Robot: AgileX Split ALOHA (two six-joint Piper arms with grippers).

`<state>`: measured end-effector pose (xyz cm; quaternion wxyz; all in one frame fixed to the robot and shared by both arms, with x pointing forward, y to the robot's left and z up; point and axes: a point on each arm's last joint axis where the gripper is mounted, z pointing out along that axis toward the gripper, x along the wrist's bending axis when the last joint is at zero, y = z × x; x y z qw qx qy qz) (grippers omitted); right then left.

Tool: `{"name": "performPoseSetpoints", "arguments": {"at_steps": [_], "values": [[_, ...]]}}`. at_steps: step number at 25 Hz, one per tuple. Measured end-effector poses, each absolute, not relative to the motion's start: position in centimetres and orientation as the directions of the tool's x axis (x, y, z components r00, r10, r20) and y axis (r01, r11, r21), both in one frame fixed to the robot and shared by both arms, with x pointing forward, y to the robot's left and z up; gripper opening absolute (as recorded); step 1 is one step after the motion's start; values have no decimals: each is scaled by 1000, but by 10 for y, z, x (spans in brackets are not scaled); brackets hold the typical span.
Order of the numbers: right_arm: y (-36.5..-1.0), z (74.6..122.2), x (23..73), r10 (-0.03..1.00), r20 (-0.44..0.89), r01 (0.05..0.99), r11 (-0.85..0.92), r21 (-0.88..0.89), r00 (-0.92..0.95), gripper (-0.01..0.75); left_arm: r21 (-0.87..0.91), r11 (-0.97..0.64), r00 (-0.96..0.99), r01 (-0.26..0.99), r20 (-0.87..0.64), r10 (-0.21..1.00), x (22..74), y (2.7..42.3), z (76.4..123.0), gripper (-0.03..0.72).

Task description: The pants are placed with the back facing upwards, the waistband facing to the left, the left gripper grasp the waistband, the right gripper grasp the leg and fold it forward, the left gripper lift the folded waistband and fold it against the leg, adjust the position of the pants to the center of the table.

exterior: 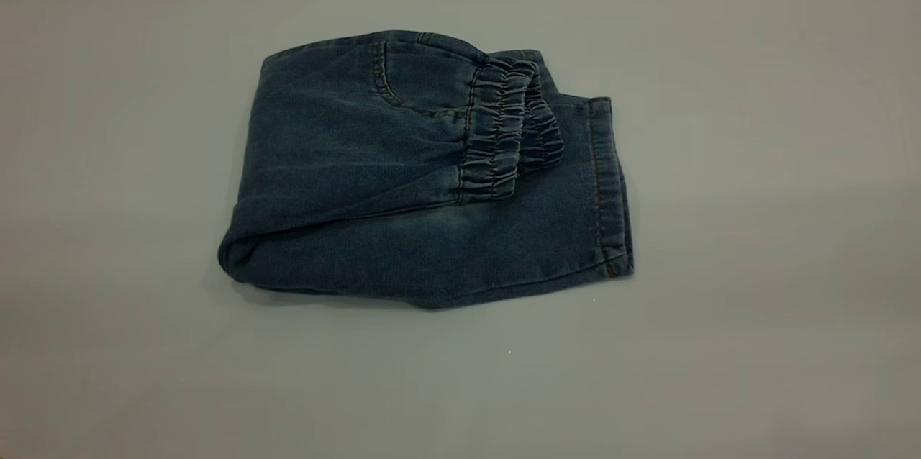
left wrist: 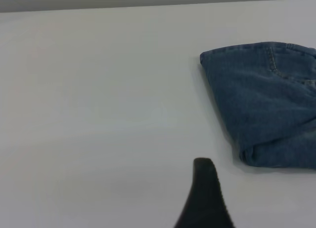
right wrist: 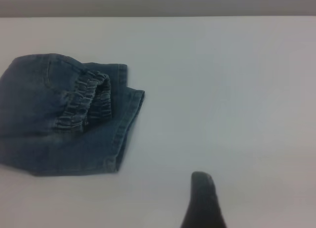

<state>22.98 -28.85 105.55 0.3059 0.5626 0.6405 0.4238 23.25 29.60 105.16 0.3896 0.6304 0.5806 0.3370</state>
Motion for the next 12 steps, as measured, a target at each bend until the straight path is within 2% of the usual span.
{"name": "performPoseSetpoints", "arguments": {"at_steps": [12], "values": [[-288,1055,230,980,82,461,11,887,-181,437,883,-24,99,468,-26,995,233,296,1052,483]]}}
